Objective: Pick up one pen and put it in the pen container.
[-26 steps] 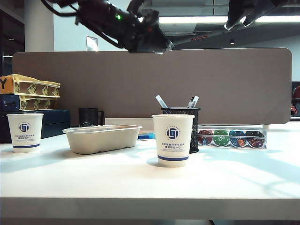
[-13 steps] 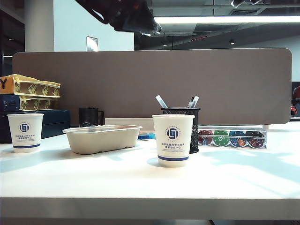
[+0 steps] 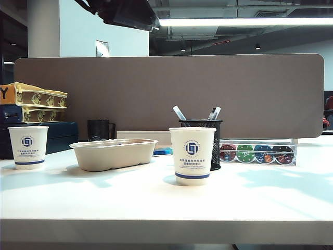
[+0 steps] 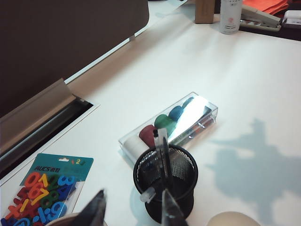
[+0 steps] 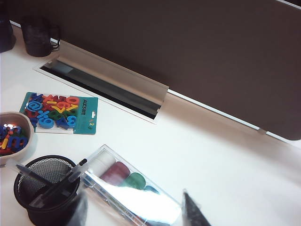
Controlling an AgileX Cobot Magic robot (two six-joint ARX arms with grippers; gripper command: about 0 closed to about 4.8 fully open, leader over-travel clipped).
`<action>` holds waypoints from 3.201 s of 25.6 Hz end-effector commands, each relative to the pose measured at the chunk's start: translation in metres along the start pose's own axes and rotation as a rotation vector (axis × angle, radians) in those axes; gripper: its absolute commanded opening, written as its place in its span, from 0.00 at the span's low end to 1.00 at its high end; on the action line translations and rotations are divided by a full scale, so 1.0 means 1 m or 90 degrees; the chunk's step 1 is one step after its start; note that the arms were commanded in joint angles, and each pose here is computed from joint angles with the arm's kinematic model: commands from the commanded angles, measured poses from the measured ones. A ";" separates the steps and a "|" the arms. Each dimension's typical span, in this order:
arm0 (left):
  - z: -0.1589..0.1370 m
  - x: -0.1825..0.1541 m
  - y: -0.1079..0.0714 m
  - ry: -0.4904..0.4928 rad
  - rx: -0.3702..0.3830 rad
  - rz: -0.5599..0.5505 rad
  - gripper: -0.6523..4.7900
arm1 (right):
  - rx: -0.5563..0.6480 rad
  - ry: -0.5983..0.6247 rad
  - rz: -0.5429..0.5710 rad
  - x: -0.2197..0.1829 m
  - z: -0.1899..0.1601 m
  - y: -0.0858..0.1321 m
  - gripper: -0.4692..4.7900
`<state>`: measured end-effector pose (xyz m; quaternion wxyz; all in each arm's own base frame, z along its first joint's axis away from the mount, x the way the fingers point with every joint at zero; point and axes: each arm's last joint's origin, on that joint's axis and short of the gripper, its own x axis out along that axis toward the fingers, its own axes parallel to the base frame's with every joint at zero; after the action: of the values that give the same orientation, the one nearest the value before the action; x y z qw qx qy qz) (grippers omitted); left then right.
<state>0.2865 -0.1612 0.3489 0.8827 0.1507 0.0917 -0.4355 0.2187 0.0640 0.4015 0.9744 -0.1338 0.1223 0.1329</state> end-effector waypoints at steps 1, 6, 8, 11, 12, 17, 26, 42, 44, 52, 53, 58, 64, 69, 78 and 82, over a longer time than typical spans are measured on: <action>0.000 -0.012 -0.005 -0.011 0.007 0.018 0.40 | 0.011 -0.009 -0.001 -0.009 0.002 -0.001 0.57; -0.002 -0.028 -0.012 -0.017 0.010 0.031 0.40 | 0.011 -0.016 -0.002 -0.020 -0.004 0.000 0.56; -0.002 -0.036 -0.015 -0.021 0.009 0.043 0.40 | 0.011 -0.013 -0.001 -0.024 -0.011 0.001 0.56; -0.003 -0.048 -0.020 -0.028 -0.014 0.059 0.40 | 0.012 -0.018 -0.001 -0.034 -0.020 0.003 0.56; -0.004 -0.050 -0.021 -0.028 -0.015 0.066 0.40 | 0.012 -0.019 -0.001 -0.036 -0.022 0.003 0.56; -0.017 -0.066 -0.031 -0.043 -0.027 0.080 0.40 | 0.028 -0.025 0.001 -0.047 -0.032 0.005 0.55; -0.038 -0.091 -0.048 -0.050 -0.038 0.086 0.40 | 0.030 -0.018 0.018 -0.064 -0.058 0.011 0.55; -0.062 -0.134 -0.074 -0.062 -0.076 0.125 0.40 | 0.032 -0.007 0.018 -0.104 -0.103 0.019 0.55; -0.063 -0.136 -0.075 -0.056 -0.078 0.123 0.40 | 0.031 -0.003 0.019 -0.103 -0.108 0.020 0.55; -0.075 -0.147 -0.082 -0.063 -0.077 0.154 0.40 | 0.045 0.011 0.021 -0.104 -0.127 0.024 0.55; -0.077 -0.149 -0.084 -0.064 -0.080 0.154 0.40 | 0.045 0.012 0.021 -0.104 -0.128 0.025 0.55; -0.097 -0.156 -0.092 -0.063 -0.104 0.174 0.40 | 0.045 0.014 0.024 -0.105 -0.136 0.027 0.55; -0.110 -0.165 -0.100 -0.060 -0.119 0.180 0.40 | 0.045 0.021 0.028 -0.104 -0.148 0.030 0.55; -0.114 -0.169 -0.102 -0.049 -0.120 0.192 0.40 | 0.045 0.016 0.027 -0.105 -0.153 0.031 0.55; -0.133 -0.161 -0.105 -0.021 -0.129 0.189 0.39 | 0.044 0.035 0.030 -0.101 -0.173 0.035 0.55; -0.134 -0.161 -0.104 -0.013 -0.128 0.214 0.39 | 0.043 0.049 0.030 -0.097 -0.179 0.037 0.55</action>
<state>0.1016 -0.0561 0.2484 0.9497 0.0699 0.1078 -0.2856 0.0799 0.0232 0.2517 0.9684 -0.1055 0.1731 0.1456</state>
